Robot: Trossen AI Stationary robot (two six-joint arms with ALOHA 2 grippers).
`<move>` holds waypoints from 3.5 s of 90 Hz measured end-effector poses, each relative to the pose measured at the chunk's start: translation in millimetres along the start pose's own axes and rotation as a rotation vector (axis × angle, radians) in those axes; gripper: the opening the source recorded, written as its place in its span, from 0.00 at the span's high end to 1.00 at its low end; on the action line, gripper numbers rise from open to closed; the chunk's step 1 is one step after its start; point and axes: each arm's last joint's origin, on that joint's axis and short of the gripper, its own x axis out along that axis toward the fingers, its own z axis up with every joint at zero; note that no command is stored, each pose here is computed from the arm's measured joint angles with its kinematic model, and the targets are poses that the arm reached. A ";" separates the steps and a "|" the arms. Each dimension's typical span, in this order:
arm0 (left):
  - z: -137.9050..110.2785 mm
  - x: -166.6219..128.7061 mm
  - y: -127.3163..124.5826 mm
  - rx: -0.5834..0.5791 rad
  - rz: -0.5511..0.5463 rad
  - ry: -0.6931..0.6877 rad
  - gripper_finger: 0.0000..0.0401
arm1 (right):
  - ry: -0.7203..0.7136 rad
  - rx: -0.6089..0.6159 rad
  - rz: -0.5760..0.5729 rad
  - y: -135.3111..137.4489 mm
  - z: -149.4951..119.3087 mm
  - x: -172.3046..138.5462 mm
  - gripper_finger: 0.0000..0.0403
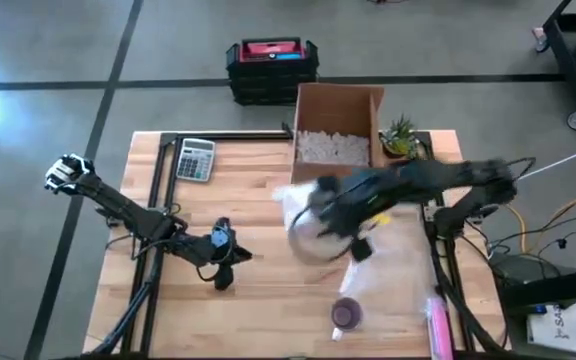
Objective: Wrap mug
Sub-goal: Put the wrapped orange patterned mug into the cardboard box, then prepare the transparent bubble wrap
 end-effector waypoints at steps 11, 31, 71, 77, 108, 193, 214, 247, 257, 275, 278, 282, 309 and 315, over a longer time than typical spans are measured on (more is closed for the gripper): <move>-0.3 0.8 -0.1 0.000 0.003 -0.001 0.94 | -0.032 0.026 -0.239 -26.8 -2.4 -34.5 0.89; -0.4 1.7 -0.1 -0.003 0.004 -0.002 0.95 | 0.065 0.239 -0.650 -109.9 -39.4 -69.9 0.89; -0.3 1.7 -0.1 -0.012 0.005 -0.003 0.95 | 0.561 0.624 -0.407 -210.3 -165.5 6.9 0.89; -0.3 1.7 0.0 -0.012 0.006 -0.003 0.95 | 0.621 0.640 -0.329 -211.6 -178.0 22.5 0.89; -1.0 1.9 0.3 -0.011 0.007 -0.001 0.95 | 0.775 0.678 -0.149 -214.9 -220.9 77.2 0.89; -1.0 2.0 0.5 -0.008 0.007 -0.001 0.95 | 0.545 0.703 -0.286 -173.9 -120.7 -34.1 0.23; -1.0 2.0 0.5 -0.010 0.005 0.001 0.95 | 0.408 0.701 -0.147 -98.4 -86.9 -64.6 0.27; -1.1 2.0 0.3 -0.011 0.003 0.002 0.95 | 0.508 0.611 0.012 51.2 -103.7 -43.3 0.37; -1.0 2.0 0.4 -0.012 0.003 0.001 0.95 | 0.610 0.572 -0.009 87.8 -127.6 -25.6 0.40; -1.0 2.0 0.4 -0.012 0.003 0.001 0.95 | 0.769 0.492 -0.056 129.0 -182.7 16.0 0.45; -1.0 2.0 0.4 -0.012 0.003 0.001 0.95 | 0.786 0.490 -0.058 132.5 -191.8 23.2 0.46; -1.0 2.0 0.4 -0.012 0.003 0.001 0.95 | 0.808 0.484 -0.065 135.8 -203.9 31.3 0.47; -0.4 2.0 0.0 -0.015 0.000 -0.006 0.95 | 0.874 0.382 -0.056 144.3 -249.1 81.9 0.58; -0.1 2.0 0.1 -0.016 0.006 -0.012 0.95 | 0.890 0.354 -0.045 142.2 -252.6 93.7 0.65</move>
